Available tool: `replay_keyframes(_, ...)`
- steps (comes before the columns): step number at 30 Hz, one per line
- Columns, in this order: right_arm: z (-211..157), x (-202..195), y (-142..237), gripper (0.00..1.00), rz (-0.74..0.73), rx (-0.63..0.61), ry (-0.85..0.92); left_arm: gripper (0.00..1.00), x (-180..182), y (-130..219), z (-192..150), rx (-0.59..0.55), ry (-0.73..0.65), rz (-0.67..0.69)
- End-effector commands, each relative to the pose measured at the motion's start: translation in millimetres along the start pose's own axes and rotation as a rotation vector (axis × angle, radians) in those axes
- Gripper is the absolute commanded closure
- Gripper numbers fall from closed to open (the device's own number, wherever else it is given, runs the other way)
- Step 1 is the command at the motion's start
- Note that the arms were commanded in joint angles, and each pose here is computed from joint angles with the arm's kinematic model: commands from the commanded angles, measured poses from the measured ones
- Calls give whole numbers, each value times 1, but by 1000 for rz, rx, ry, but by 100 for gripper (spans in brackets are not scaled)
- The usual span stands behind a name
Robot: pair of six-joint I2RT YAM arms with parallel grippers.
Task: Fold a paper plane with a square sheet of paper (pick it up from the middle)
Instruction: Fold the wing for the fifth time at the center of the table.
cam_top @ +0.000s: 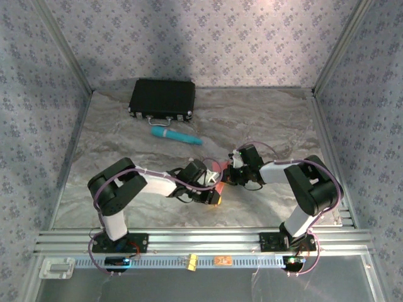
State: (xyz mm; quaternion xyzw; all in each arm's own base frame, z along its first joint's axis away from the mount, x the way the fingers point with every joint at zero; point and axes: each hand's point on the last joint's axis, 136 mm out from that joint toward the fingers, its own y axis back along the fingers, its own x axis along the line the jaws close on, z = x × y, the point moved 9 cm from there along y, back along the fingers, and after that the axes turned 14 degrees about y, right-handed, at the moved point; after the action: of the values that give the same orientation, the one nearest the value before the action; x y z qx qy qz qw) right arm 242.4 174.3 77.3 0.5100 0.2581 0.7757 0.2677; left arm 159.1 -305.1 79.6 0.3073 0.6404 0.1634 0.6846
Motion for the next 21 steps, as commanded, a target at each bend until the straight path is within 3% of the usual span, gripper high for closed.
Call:
replay_keyframes(1, -19, -34, -7, 94, -212, 53, -79, 89, 21, -3, -31, 150, 80, 88)
replay_keyframes(10, -21, -35, -5, 94, -209, 51, -90, 88, 18, 5, -47, 163, 52, 138)
replay_keyframes(16, -22, -33, -2, 94, -195, 21, -132, 89, -1, 28, -41, 43, 0, 49)
replay_keyframes(21, -24, -31, 1, 93, -180, -59, -218, 88, -11, 56, -13, -106, 17, -50)
